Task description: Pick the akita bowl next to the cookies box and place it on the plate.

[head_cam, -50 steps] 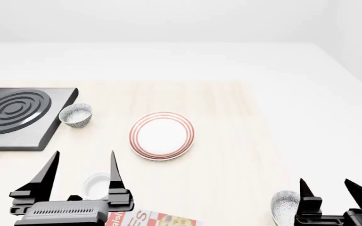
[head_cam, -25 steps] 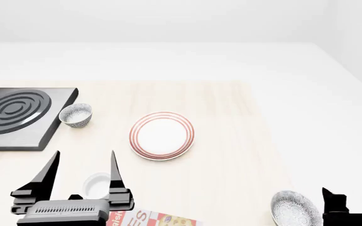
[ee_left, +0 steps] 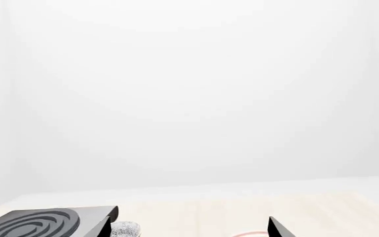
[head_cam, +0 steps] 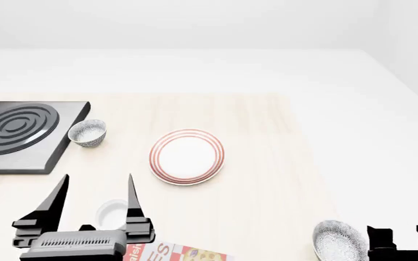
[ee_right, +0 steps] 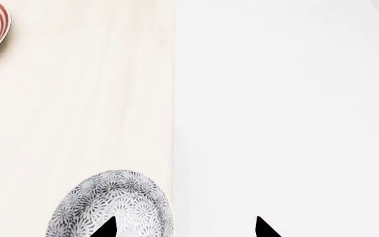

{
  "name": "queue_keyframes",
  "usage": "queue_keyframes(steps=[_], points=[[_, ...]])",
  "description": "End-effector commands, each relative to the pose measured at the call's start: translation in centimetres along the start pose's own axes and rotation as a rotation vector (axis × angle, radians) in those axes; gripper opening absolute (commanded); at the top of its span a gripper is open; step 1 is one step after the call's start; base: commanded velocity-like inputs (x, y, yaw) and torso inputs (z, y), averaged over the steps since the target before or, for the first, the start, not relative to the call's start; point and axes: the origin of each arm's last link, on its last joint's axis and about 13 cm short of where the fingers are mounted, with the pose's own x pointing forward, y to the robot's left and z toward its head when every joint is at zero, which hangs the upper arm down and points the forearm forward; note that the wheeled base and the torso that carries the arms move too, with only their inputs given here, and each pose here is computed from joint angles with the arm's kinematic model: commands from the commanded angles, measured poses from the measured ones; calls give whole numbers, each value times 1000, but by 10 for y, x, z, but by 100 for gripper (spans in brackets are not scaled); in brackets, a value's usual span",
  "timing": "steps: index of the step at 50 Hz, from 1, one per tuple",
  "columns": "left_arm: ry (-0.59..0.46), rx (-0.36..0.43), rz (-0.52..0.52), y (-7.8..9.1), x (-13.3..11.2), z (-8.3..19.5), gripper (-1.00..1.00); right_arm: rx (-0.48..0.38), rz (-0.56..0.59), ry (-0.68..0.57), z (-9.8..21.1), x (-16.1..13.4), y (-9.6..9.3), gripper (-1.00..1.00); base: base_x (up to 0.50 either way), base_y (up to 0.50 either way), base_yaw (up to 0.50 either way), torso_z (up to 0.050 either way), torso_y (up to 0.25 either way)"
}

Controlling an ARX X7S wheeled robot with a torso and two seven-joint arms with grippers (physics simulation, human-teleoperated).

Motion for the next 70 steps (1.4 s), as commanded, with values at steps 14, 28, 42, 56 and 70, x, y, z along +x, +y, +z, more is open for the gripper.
queue_keyframes(steps=[14,28,42,56,70], points=[[2,1,-1,-1,0,-2,100,4,26,43,-6,24,-1,100,0,0,0,0,0],[1,0,2,0,0,-1,100,7,56,77,-17,42,6,100,0,0,0,0,0],[1,2,-2,-1,0,-1,100,25,73,106,-33,54,6,100,0,0,0,0,0],[0,2,-2,-1,0,-2,100,29,75,116,-37,64,6,100,0,0,0,0,0],[-2,2,2,0,0,-1,100,23,87,125,-35,67,12,100,0,0,0,0,0]])
